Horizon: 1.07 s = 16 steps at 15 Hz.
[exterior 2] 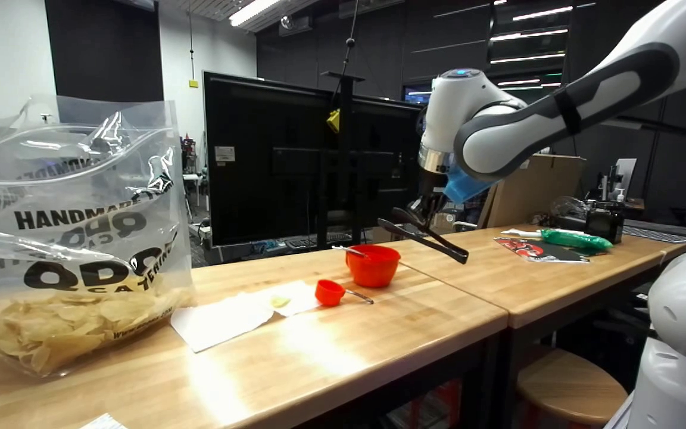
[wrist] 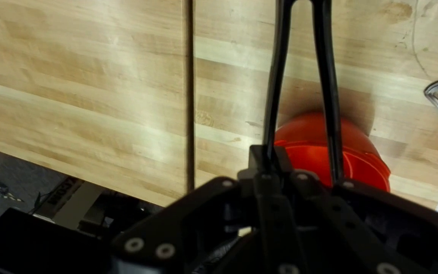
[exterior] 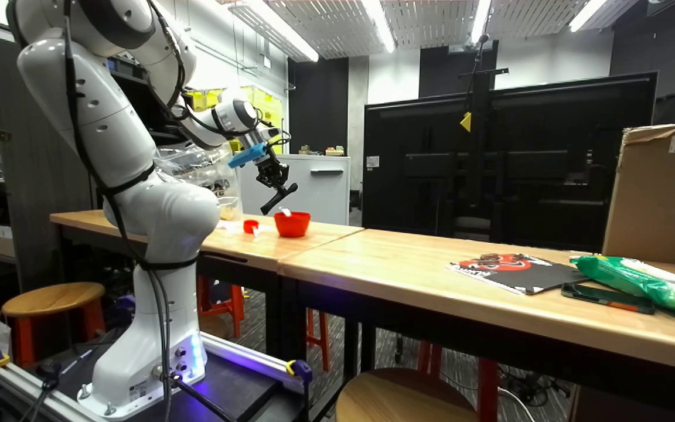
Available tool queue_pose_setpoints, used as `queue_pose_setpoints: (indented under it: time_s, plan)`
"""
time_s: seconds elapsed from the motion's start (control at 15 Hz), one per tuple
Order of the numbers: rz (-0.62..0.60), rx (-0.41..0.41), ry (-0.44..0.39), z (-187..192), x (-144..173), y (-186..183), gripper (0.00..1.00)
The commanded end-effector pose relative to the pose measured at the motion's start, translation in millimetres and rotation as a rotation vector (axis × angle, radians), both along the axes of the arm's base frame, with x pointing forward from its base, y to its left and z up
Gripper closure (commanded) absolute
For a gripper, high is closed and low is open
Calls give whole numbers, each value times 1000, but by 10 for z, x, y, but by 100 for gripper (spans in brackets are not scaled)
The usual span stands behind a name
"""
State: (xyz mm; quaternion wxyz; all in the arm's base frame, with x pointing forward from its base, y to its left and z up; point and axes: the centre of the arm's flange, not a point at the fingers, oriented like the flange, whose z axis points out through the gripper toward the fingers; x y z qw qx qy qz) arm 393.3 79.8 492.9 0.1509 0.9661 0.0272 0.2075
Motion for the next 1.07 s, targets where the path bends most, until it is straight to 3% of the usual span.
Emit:
queue_pose_setpoints:
  time_s: [0.0,0.33,0.6,1.0]
  plan:
    - [98,56,-11,-84,-72,-4,99]
    - [144,166,-70,-130,-218,-150,99]
    - [146,200,-116,-144,-382,-258,99]
    - [203,211,-81,-383,-536,-242,99]
